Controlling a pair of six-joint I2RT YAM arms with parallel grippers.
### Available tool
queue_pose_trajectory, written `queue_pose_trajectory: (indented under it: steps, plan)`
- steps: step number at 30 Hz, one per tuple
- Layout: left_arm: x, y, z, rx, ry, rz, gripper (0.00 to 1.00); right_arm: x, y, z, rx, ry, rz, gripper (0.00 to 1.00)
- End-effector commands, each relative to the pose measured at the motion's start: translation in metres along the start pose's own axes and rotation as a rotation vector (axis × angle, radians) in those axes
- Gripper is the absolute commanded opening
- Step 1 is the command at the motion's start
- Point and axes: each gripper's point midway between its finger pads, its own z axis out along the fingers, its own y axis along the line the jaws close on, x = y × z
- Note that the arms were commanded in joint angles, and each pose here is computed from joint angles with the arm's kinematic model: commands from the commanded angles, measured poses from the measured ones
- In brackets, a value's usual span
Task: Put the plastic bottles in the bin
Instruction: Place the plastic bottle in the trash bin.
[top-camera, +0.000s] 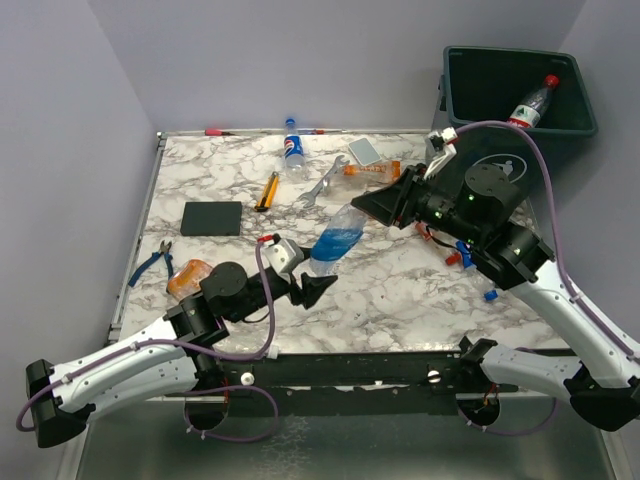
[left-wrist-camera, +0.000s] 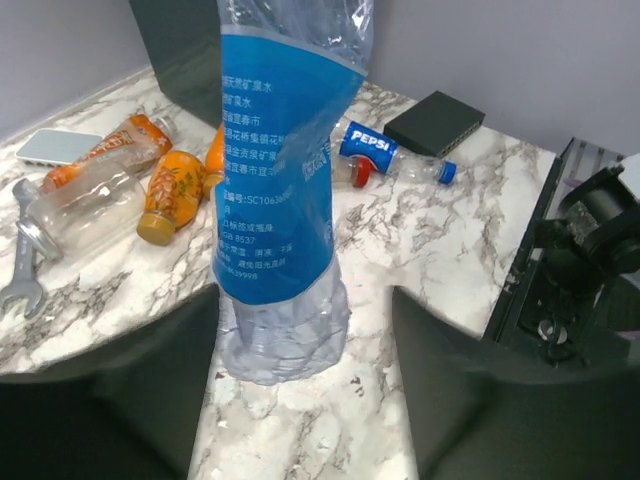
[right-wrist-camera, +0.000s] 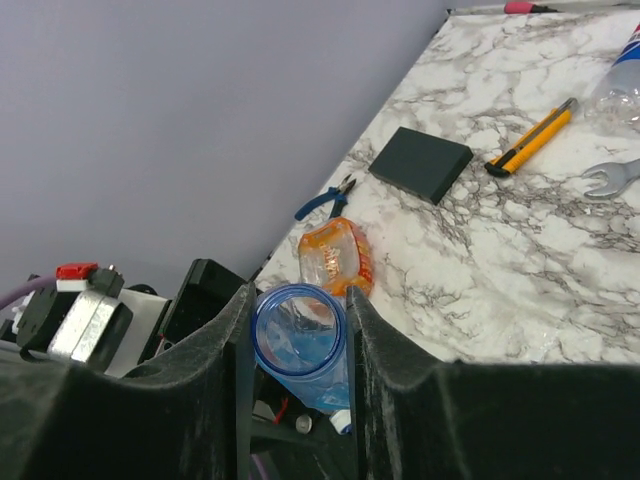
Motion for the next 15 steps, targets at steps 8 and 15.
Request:
queue_pose_trajectory:
  steps: [8,15]
  plan:
    - [-0.039,0.054,-0.043,-0.29,-0.124,0.084,0.99,-0.106,0.011,-0.057,0.221,-0.28,-0.227,0.0]
    - [-0.019,0.096,-0.08,-0.532,-0.118,0.142,0.99,-0.214,-0.023,-0.124,0.686,-0.686,-0.425,0.0]
